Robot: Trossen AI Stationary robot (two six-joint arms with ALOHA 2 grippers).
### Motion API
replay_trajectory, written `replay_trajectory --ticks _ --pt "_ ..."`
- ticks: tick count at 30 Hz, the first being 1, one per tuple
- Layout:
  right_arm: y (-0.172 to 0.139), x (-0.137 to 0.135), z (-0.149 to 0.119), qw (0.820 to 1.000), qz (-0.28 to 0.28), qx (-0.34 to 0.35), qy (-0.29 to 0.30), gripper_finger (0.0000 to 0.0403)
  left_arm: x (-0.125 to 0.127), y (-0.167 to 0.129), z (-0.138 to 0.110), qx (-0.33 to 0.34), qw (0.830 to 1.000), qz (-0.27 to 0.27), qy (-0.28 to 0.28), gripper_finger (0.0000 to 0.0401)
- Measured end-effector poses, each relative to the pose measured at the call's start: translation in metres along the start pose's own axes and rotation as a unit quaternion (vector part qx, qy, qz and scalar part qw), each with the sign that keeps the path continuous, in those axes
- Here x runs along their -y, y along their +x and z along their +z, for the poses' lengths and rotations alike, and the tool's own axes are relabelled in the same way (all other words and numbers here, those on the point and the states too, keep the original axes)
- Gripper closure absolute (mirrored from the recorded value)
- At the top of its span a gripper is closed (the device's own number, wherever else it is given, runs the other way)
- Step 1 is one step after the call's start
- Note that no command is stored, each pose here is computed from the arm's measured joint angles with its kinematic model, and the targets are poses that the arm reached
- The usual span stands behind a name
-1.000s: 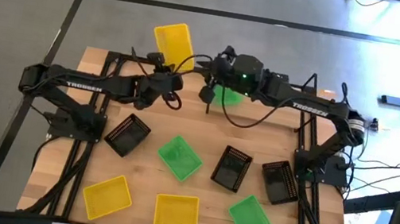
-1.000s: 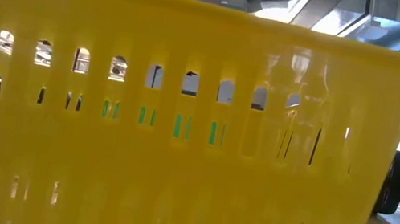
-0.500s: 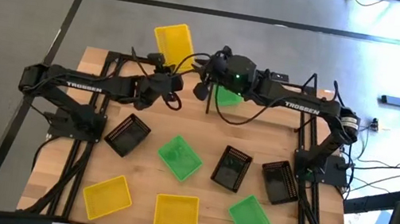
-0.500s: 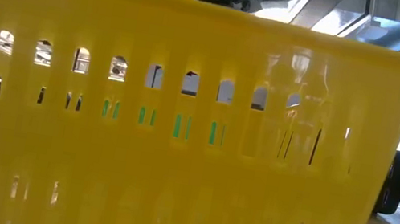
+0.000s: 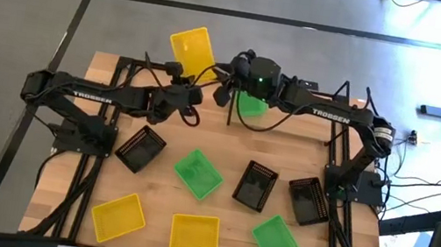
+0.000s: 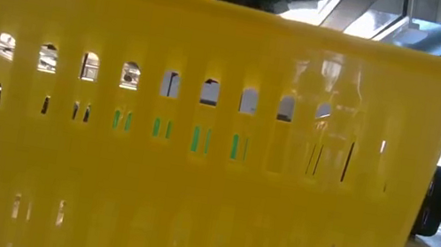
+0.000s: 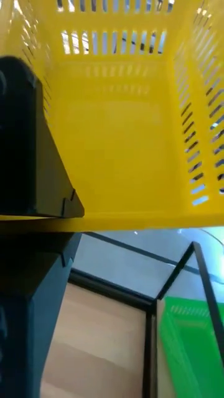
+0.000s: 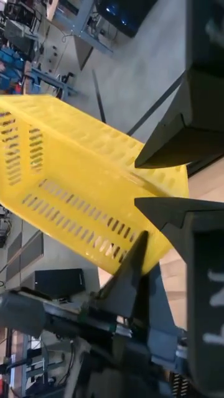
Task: Stack baskets on shelf by color
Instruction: Put the top yellow bin onto the shelf
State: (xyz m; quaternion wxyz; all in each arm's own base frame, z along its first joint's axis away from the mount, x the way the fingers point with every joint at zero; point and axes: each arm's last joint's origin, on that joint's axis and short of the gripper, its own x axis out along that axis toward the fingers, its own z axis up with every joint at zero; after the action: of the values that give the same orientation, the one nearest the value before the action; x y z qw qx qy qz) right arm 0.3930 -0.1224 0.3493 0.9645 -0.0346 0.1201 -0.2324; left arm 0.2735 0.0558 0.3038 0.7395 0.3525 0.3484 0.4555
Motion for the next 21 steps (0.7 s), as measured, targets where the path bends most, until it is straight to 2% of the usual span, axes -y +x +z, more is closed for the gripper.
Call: replay_trajectory --ticks 4,15,21 --pt "0.006 0.0 -0.006 1.0 0.009 -0.008 0.001 0.0321 0.002 -0.003 0.004 0.033 0.999 -0.031 -0.01 0.0401" --pt "0.016 0.004 -0.016 0.999 0.007 -0.025 0.025 0.0324 0.003 -0.007 0.007 0.046 0.998 -0.036 -0.013 0.0401" --pt "0.016 0.005 -0.017 1.0 0.007 -0.026 0.011 0.0389 0.004 -0.007 0.007 0.052 0.998 -0.042 -0.015 0.0401"
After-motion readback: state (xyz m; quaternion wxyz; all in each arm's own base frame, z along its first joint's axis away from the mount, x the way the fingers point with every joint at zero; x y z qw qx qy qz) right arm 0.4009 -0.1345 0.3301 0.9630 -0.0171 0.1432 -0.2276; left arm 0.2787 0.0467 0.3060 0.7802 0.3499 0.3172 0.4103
